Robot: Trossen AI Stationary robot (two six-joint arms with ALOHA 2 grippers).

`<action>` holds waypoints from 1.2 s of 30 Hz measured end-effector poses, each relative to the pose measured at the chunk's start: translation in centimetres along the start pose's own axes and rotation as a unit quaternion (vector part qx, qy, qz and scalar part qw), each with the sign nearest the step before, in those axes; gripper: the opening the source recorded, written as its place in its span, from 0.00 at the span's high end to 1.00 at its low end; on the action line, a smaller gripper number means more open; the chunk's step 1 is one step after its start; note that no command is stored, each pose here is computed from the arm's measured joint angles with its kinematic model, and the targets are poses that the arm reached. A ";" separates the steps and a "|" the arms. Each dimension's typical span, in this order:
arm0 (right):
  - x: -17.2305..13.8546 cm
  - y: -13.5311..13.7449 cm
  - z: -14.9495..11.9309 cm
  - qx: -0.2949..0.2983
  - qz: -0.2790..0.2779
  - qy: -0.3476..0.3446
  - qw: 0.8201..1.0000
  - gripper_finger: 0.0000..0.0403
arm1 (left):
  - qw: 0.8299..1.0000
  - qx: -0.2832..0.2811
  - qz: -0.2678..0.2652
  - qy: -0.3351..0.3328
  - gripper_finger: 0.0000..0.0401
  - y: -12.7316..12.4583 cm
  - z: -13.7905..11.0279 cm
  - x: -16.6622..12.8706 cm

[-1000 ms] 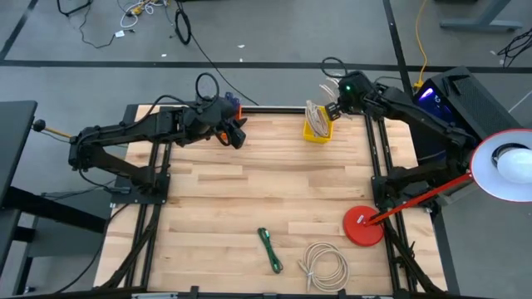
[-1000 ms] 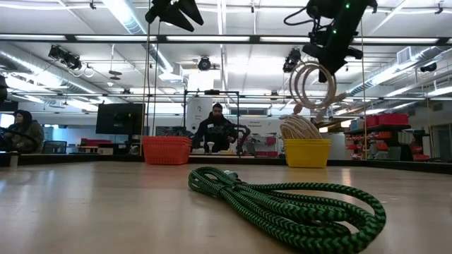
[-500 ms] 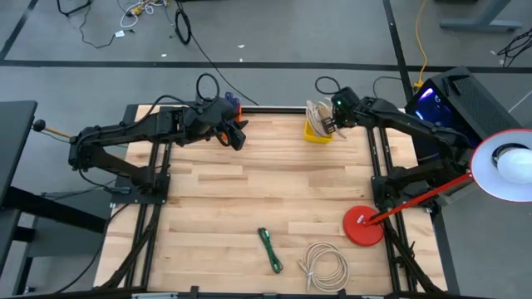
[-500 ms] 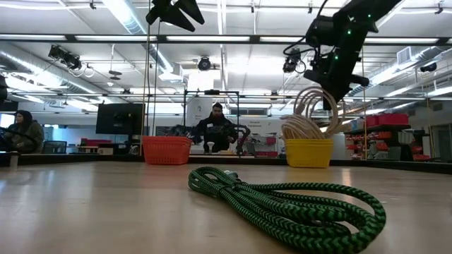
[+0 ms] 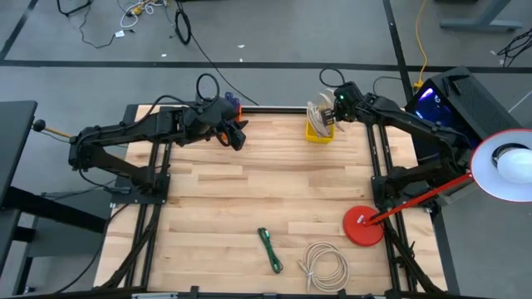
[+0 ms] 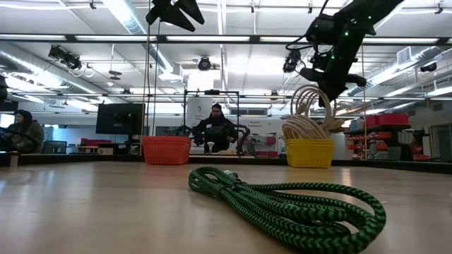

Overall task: Pick & Place USB Port
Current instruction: Put the brown HDMI cable into the yellow bin

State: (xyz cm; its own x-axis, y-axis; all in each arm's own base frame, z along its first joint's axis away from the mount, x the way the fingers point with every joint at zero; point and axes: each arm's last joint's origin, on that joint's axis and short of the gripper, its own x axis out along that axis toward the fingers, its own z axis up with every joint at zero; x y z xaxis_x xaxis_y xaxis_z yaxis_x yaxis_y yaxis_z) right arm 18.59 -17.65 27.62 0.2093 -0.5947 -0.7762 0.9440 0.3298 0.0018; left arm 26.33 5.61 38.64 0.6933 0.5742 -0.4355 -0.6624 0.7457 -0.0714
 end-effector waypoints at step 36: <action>3.1 1.5 0.0 -0.011 0.018 0.025 0.999 0.86 | 1.000 0.001 0.000 0.000 0.54 0.0 0.0 0.0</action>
State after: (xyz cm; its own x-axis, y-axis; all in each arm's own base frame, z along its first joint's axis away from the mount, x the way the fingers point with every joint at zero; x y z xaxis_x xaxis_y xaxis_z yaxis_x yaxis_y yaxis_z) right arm 20.69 -19.00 25.23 0.2296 -0.5449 -0.8065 0.9303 0.3664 0.0173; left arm 26.33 5.61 38.64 0.6927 0.5747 -0.4357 -0.6623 0.7461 -0.0688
